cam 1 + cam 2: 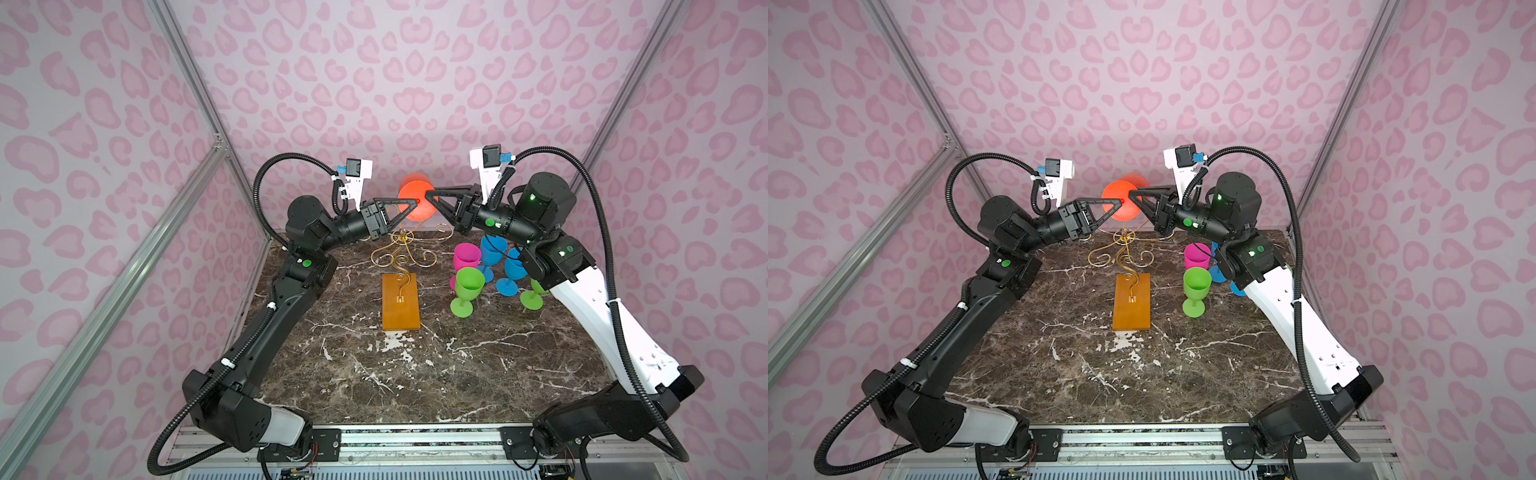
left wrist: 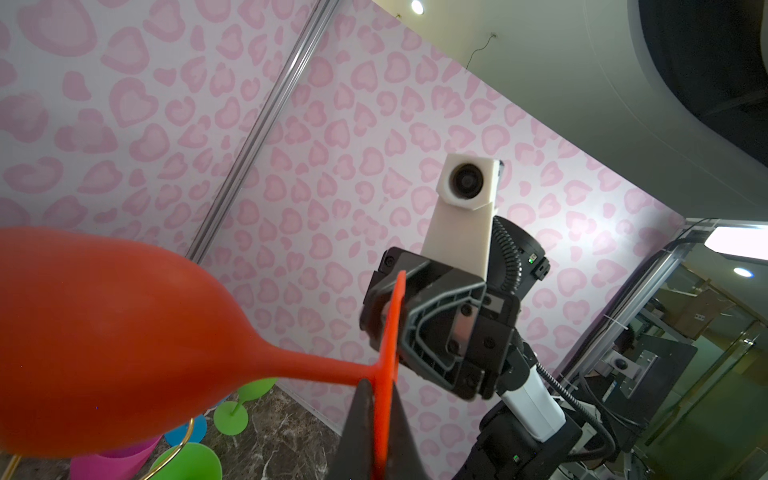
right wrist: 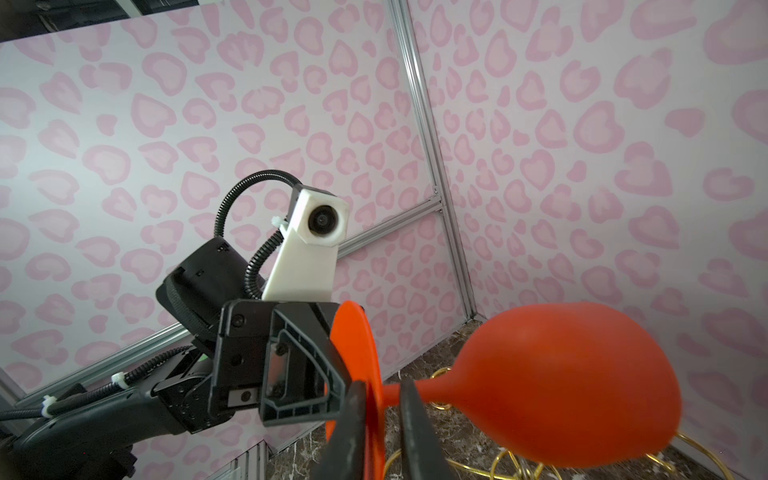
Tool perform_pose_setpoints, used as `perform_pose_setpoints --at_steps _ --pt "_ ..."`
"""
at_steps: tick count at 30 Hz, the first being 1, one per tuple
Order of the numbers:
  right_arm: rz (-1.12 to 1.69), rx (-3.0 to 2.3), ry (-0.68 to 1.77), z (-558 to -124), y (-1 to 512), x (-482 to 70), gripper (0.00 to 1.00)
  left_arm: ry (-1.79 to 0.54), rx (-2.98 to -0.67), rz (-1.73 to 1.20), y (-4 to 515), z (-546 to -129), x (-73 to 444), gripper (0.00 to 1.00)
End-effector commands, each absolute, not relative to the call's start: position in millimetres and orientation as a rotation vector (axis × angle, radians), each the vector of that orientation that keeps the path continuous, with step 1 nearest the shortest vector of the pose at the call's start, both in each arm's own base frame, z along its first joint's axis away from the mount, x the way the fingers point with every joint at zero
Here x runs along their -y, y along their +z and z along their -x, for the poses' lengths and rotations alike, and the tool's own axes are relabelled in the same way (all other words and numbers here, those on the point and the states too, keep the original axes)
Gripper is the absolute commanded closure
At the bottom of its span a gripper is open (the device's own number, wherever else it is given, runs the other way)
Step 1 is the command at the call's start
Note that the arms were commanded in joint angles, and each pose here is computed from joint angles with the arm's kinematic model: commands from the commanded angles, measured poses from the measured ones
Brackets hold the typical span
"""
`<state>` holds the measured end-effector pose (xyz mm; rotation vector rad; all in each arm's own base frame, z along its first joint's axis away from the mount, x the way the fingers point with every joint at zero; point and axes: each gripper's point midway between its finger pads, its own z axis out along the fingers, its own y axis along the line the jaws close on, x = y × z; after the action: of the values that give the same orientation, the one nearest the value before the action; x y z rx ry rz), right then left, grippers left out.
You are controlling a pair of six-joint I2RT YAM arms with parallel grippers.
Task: Take the wine glass off the wine glass rack
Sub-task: 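Close the left gripper on the red glass foot beside the right gripper, then open the right gripper and draw it back while the left gripper holds the red glass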
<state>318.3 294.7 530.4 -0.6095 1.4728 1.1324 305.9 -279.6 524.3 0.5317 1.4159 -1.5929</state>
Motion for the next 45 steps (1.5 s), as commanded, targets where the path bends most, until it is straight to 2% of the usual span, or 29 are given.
perform_pose_setpoints --at_steps 1,6,11,23,45 --pt "0.588 -1.504 1.026 -324 519 -280 0.49 -1.597 -1.314 -0.470 558 -298 267 0.96" --pt "0.547 -1.409 0.829 -323 512 -249 0.24 -1.671 -1.326 -0.313 571 -309 260 0.97" --pt "0.507 -1.331 0.656 -334 491 -235 0.12 -1.780 -1.339 -0.245 578 -314 262 0.97" --pt "0.495 -1.086 0.560 -345 497 -256 0.04 -1.831 -1.346 -0.203 581 -307 258 0.97" --pt "0.548 -1.114 0.541 -396 494 -309 0.02 -1.940 -1.368 -0.174 584 -299 259 0.96"
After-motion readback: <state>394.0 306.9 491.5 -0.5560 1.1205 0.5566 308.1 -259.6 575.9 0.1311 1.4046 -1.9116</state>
